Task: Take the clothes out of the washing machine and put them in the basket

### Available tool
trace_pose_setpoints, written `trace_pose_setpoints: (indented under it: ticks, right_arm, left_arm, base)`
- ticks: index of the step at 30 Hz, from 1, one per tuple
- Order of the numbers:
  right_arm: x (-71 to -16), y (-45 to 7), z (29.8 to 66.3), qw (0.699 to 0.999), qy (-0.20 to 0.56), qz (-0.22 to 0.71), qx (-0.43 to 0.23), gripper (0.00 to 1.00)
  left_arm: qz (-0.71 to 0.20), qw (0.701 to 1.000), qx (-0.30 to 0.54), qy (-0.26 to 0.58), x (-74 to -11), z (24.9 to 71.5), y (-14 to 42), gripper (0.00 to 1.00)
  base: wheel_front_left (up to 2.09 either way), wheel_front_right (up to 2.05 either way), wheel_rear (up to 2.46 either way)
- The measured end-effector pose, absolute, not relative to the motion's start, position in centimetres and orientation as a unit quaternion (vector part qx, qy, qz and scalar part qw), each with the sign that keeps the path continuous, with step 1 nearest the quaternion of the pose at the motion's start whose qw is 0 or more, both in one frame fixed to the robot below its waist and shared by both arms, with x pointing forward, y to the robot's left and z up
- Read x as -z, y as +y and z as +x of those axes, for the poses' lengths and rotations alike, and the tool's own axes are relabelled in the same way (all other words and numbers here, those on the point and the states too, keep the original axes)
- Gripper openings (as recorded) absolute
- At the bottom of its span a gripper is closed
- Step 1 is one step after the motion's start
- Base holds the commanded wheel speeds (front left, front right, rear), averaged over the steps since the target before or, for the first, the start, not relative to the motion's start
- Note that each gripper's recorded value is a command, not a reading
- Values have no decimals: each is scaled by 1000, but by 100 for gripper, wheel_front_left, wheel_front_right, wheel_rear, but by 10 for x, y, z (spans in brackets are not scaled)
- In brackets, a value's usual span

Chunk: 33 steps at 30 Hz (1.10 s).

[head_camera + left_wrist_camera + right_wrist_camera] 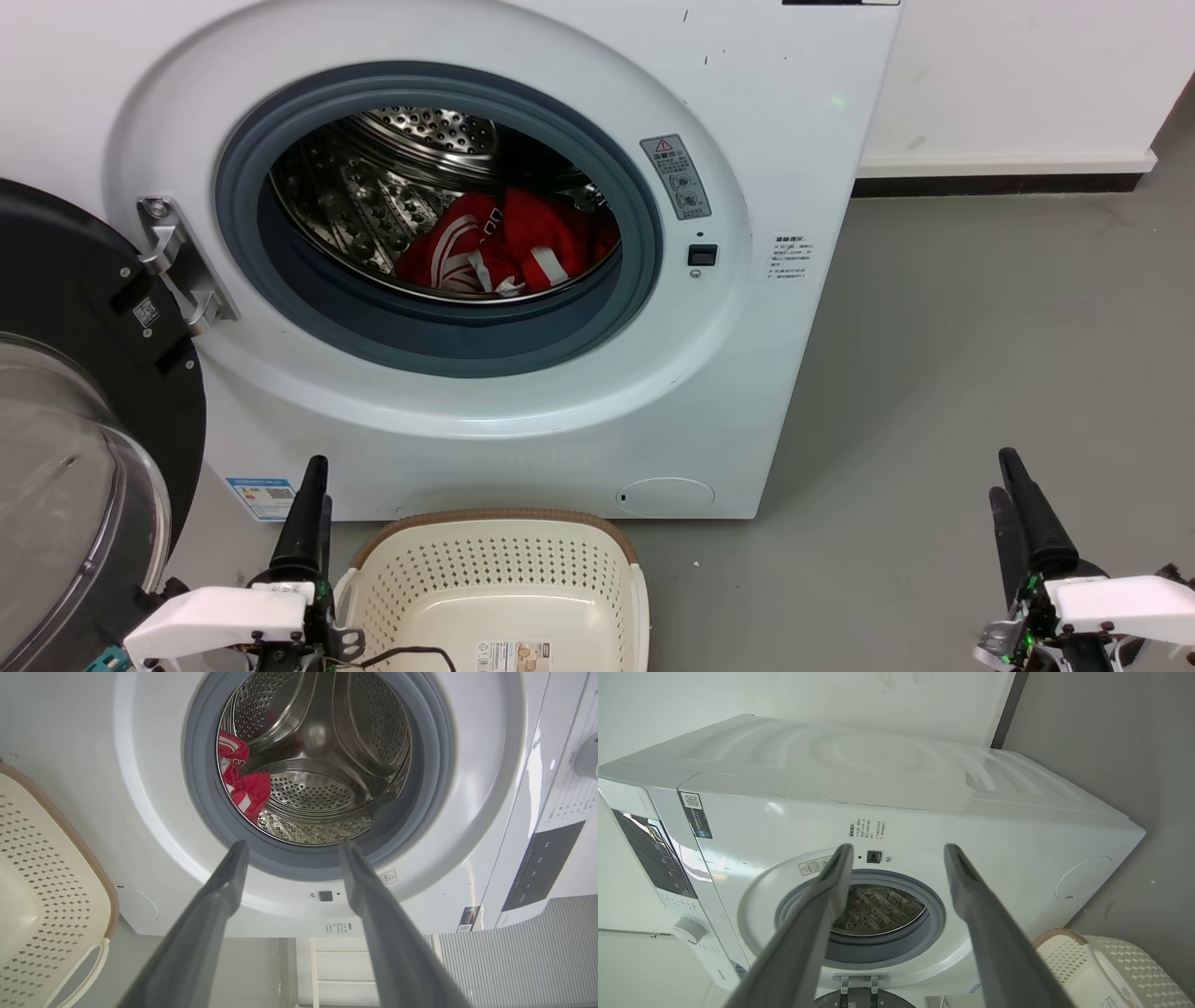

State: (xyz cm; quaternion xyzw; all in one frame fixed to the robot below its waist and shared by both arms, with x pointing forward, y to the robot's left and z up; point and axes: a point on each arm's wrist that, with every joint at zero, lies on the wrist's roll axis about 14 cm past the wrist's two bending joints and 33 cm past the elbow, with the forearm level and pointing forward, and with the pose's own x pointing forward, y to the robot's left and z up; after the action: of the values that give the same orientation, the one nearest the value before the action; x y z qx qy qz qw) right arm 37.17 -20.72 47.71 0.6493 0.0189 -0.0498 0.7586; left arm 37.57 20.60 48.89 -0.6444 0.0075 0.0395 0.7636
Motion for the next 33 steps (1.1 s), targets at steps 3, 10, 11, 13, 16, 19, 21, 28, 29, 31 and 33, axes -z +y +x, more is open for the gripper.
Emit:
trace_pose_setpoints:
  ticks: [3,10,11,13,16,19,21,28,29,31,33]
  right_arm:
    - [-480,-208,371,781,15,623,48,100]
    - [-496,-207,373,832,-2,553,33,100]
    - [-497,-207,372,839,-3,543,32,100]
    - [-500,-205,372,853,-5,522,28,100]
    - [-504,-203,372,871,-9,490,22,100]
    - [-508,-200,372,887,-12,461,15,100]
    - [-510,-198,371,897,-14,441,10,100]
    - [-517,-193,369,928,-23,371,-1,100]
    - [-517,-192,369,932,-23,362,-2,100]
    - [-518,-191,368,938,-24,346,-4,100]
    - [-518,-190,367,944,-25,328,-5,100]
  left_arm:
    - [-620,783,-43,7,-491,375,207,100]
    - [-558,829,-41,6,-499,376,203,100]
    - [-549,835,-41,6,-500,376,202,100]
    - [-530,847,-41,7,-501,376,200,100]
    - [-504,863,-41,7,-503,376,199,100]
    - [-479,877,-41,6,-505,375,197,100]
    - [-464,885,-41,4,-506,376,196,100]
    - [-408,912,-41,-1,-510,375,193,100]
    - [-399,916,-41,-2,-510,375,193,100]
    - [-384,922,-41,-5,-512,374,192,100]
    - [-370,928,-40,-5,-512,374,191,100]
  base:
    - [0,0,0]
    - [0,0,0]
    - [0,0,0]
    - [0,0,0]
    - [0,0,0]
    - [0,0,0]
    - [0,0,0]
    - [0,0,0]
    - [0,0,0]
    - [0,0,0]
    - [0,0,0]
